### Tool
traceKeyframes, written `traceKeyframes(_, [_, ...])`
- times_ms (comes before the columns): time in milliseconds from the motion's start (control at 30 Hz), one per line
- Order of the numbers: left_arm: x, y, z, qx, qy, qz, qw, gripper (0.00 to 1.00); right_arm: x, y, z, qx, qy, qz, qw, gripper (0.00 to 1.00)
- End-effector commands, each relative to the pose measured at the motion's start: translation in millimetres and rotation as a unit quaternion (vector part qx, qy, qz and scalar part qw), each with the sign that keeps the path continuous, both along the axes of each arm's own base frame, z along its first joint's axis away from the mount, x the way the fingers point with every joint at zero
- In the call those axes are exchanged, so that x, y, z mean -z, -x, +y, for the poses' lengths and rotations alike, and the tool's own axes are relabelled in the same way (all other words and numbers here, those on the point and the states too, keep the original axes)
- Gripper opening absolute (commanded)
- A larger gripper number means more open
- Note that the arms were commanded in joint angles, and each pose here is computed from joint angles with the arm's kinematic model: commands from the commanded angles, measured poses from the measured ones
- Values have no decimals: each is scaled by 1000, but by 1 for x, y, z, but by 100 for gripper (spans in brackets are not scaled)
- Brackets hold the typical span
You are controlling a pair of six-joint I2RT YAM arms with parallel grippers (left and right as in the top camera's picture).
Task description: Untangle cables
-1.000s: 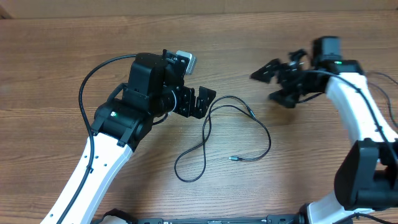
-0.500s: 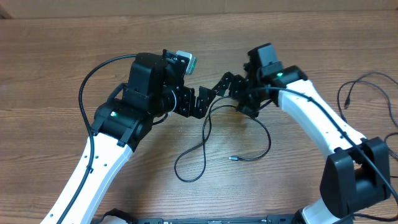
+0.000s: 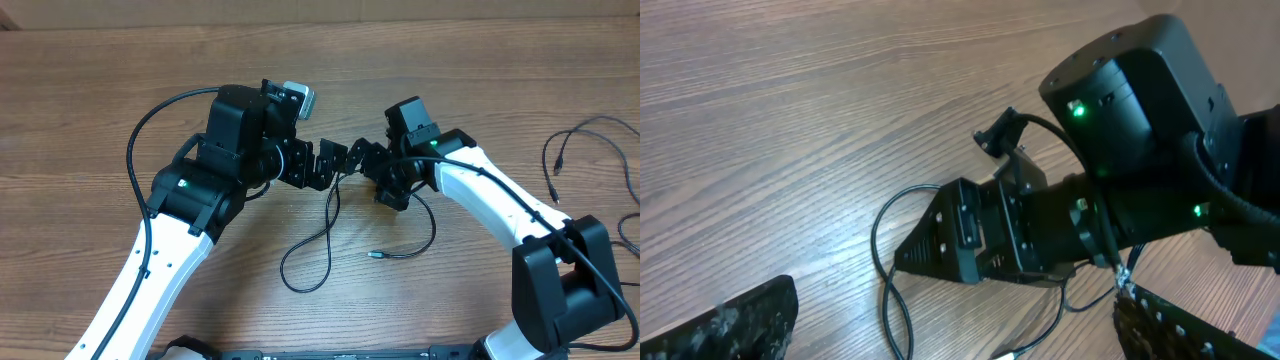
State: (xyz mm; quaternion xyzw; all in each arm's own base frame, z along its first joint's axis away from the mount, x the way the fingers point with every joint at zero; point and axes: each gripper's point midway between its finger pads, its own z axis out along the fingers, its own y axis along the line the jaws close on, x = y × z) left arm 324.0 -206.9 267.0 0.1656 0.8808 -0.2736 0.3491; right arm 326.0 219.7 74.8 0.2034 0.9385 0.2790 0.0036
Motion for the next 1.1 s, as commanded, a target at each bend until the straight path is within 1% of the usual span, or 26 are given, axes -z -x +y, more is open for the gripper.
traceKeyframes(0, [-10, 1, 1, -1, 2, -14, 1000, 100, -2, 2, 4, -8, 5, -21, 1000, 100])
traceKeyframes(200, [-10, 1, 1, -1, 2, -14, 1000, 100, 14, 4, 13, -17, -7, -46, 999, 100])
traceKeyframes(567, [-10, 1, 1, -1, 2, -15, 1000, 100, 36, 16, 27, -41, -16, -81, 996, 100])
traceKeyframes(767, [-10, 1, 1, -1, 2, -14, 1000, 100, 41, 22, 33, -52, -15, -88, 995, 100])
traceKeyframes(900, [-10, 1, 1, -1, 2, -15, 1000, 100, 48, 25, 33, -54, 1, -94, 994, 100])
traceKeyframes(1067, [-10, 1, 1, -1, 2, -15, 1000, 100, 59, 33, 46, -70, 3, -90, 993, 100])
